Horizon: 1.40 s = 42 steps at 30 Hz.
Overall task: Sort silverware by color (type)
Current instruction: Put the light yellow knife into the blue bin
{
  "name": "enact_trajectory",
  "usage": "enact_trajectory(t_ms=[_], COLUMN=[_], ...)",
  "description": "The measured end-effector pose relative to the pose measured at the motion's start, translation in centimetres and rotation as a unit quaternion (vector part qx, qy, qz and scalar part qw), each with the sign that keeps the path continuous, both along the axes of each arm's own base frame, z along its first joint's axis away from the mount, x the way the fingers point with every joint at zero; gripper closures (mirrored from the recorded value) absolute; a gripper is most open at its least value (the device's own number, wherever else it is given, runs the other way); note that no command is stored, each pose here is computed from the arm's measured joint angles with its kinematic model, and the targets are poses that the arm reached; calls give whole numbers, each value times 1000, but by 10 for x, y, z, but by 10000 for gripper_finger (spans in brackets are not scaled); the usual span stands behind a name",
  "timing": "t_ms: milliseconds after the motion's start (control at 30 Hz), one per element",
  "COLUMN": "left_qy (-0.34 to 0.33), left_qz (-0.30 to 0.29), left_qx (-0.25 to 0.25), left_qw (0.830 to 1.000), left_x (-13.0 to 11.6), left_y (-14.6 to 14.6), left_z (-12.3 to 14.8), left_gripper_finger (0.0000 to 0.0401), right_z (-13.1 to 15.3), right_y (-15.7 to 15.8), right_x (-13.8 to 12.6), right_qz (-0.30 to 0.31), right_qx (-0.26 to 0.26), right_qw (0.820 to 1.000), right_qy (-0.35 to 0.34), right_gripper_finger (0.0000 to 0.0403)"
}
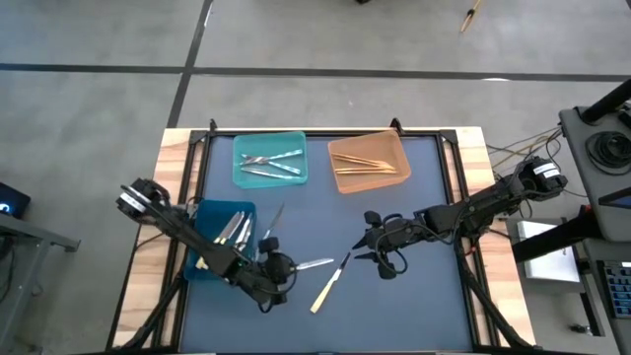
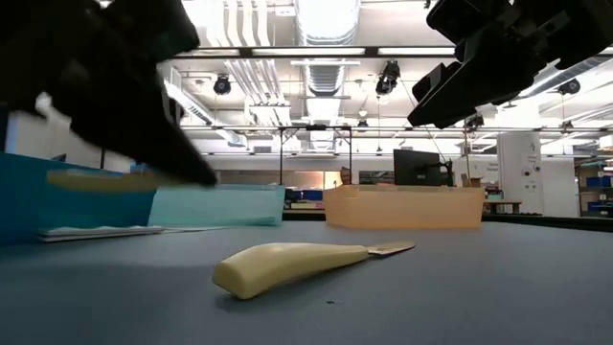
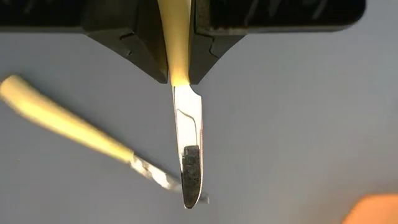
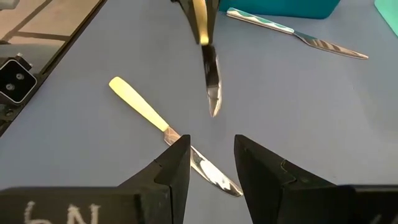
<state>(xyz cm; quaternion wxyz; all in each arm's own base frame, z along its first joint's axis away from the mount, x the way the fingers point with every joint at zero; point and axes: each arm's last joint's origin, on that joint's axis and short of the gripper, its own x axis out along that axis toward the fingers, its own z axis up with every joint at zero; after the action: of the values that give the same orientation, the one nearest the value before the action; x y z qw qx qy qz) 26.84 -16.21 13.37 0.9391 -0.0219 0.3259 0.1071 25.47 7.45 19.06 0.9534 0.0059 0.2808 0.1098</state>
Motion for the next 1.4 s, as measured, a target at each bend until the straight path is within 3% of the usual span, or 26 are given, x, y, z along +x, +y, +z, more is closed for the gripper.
enact_trajectory(t_ms=[167,367,600,800,967,1167,1400], left_qy=[-27,-53,13,87,154,207,265], left_qz=[7,35,84,120,152,171,267], left_qx=[-10,-62,-137,-167,-188,-226,-199], left_qw=[1000,996,987,975,958,936,905], left_x=[-9,-35,-90,-127,-143,-145,-147], left_y=[7,23,57,80,88,86,86], left_z=[33,80,118,145,155,147,134], left_gripper_finger=[375,375,375,375,375,375,375], right_z=[0,0,1,1,1,1,1], right_y=[0,0,0,0,-1,-1,-1], right_x=[0,0,0,1,1,1,1], right_qz=[0,-2,-2,-6,-13,-15,-19], right_qx=[1,3,4,1,-2,2,7], right_qw=[1000,1000,1000,1000,1000,1000,1000], right_qy=[0,-2,-3,-4,-5,-4,-4], right_gripper_finger=[289,289,289,289,289,289,289])
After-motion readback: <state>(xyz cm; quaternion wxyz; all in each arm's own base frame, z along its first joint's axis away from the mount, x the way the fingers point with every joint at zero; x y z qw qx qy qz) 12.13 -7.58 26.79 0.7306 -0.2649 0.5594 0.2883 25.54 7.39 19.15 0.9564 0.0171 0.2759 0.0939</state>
